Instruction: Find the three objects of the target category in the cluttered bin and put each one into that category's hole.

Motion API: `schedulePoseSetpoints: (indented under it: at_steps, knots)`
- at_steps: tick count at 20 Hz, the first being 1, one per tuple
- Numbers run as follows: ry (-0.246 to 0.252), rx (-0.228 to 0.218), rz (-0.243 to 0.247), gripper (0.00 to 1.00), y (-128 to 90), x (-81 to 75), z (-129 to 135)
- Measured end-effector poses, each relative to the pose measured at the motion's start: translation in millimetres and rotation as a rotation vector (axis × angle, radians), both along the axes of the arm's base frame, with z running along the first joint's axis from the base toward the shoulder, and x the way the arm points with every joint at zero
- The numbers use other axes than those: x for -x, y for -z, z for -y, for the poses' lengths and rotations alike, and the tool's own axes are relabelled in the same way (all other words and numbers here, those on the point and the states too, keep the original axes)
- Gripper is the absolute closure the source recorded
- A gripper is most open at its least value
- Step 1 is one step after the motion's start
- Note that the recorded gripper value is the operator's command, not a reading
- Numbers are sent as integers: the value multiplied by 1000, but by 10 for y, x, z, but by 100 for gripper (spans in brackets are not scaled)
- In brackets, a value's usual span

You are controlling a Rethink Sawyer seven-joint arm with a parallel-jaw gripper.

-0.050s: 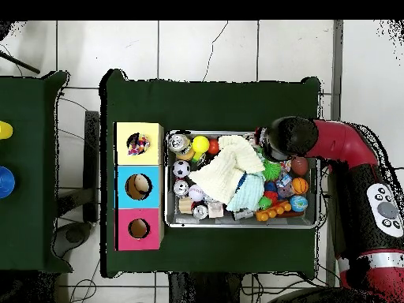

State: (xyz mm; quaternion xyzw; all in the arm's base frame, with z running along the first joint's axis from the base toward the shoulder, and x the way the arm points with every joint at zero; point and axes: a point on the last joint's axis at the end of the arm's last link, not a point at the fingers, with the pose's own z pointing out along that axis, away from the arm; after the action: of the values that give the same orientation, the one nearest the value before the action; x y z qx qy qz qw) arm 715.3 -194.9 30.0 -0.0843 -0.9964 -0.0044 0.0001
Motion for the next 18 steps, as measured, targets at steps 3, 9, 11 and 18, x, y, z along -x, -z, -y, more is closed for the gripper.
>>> schedulePoseSetpoints:
  at_steps: [3, 9, 11, 18]
  knots:
    - [-2, 1, 0, 100, 8, 8, -6]
    - [-6, 2, -3, 0, 19, 23, -14]
    - [-6, 2, -3, 0, 20, 23, -14]
    - [-8, 5, -4, 0, 25, 28, -5]
